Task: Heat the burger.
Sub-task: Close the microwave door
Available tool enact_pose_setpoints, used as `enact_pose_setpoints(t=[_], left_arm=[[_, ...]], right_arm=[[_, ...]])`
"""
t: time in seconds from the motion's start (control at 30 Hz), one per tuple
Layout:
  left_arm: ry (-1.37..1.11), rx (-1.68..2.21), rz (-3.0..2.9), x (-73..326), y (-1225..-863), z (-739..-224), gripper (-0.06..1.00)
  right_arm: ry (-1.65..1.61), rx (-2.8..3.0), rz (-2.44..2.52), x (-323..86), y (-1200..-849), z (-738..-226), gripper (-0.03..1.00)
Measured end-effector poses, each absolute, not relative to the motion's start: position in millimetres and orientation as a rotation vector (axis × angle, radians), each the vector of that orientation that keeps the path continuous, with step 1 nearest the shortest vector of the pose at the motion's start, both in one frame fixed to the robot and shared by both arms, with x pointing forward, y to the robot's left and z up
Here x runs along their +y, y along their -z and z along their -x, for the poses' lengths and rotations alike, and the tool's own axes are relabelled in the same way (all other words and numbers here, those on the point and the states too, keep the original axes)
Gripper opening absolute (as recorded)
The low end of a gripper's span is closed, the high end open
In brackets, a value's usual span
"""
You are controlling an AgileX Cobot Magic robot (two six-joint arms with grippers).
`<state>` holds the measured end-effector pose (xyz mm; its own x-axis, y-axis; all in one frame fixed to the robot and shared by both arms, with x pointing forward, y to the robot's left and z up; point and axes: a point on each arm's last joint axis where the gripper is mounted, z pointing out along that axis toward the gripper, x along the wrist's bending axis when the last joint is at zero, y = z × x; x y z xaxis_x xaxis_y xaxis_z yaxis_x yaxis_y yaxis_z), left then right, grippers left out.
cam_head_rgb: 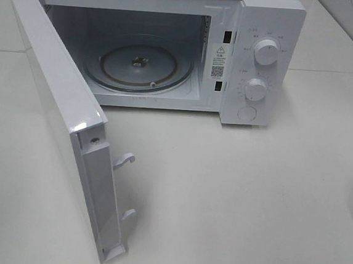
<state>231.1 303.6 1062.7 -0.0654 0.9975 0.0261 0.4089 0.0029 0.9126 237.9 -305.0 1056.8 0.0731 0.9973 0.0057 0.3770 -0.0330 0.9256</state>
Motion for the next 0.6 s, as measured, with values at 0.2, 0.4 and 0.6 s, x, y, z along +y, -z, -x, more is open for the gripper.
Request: enact_pose_setpoints(t=[0.2,0.4,0.6], left_arm=[[-1.143,1.476,-1.423,306,-1082,-260,0.58],[-1.227,1.36,-1.352,307,-1081,-301,0.03],[-1.16,1.344,-1.25,306,-1061,-337,0.0]], right_arm=[[-0.962,1.422,-1.536,-305,-1057,-238,0.76],[-0.962,1.422,-1.536,-305,-1057,-238,0.76],[-0.962,1.422,-1.536,-305,-1057,-238,0.76]])
